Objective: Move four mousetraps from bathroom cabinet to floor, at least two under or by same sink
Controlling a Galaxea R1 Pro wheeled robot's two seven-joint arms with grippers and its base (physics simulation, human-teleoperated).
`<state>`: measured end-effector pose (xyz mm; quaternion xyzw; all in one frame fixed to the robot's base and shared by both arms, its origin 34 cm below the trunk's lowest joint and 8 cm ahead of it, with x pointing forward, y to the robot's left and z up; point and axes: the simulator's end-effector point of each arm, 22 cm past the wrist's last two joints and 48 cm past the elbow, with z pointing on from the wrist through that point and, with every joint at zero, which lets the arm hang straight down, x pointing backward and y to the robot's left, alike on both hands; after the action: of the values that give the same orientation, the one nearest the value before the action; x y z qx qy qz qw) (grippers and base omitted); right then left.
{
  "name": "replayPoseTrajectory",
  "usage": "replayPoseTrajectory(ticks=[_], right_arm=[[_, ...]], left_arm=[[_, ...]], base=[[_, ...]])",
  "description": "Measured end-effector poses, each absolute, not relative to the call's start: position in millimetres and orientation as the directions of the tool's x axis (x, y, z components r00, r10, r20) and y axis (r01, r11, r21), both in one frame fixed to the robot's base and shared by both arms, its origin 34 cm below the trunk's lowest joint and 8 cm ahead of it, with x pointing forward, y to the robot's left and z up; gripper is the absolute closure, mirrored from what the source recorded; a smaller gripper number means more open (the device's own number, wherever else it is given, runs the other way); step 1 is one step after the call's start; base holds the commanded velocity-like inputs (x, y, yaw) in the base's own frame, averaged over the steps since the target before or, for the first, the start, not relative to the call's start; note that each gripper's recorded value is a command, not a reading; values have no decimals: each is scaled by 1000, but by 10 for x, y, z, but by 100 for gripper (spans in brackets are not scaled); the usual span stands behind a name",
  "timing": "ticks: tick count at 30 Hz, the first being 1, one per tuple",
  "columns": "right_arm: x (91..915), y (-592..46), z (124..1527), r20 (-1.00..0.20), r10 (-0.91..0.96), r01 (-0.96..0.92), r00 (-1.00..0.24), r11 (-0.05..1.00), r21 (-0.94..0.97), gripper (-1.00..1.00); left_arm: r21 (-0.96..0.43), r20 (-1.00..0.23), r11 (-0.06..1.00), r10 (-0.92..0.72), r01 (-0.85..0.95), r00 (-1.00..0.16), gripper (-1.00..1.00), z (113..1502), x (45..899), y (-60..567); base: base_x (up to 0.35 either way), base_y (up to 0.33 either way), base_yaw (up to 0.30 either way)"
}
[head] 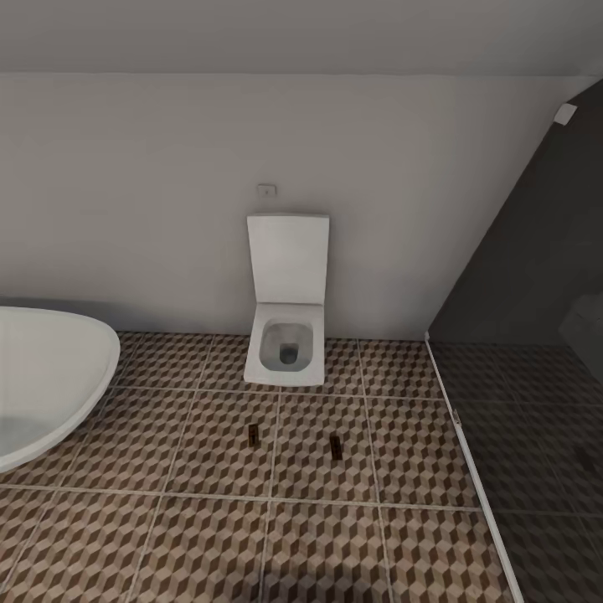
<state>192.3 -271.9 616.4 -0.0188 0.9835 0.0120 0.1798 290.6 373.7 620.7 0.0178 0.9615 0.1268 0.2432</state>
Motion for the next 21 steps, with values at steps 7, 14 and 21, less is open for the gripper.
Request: replayPoseTrajectory(ticks=[7,14,21], right_arm=[[1923,-2719,6164,-354,-33,-41,-935,999,17,-100],[1923,-2719,6164,-354,-33,-41,-935,999,17,-100],[1924,-2719,6164,-354,-33,-41,-935,999,17,-100]], left_arm=[[253,-463,967,96,-27,-881,-100,6207,2906,3739],[253,-463,967,96,-27,-881,-100,6207,2906,3739],[253,-463,967,96,-27,-881,-100,6207,2906,3738]], base=[[0,0,0],[0,0,0],[0,0,0]])
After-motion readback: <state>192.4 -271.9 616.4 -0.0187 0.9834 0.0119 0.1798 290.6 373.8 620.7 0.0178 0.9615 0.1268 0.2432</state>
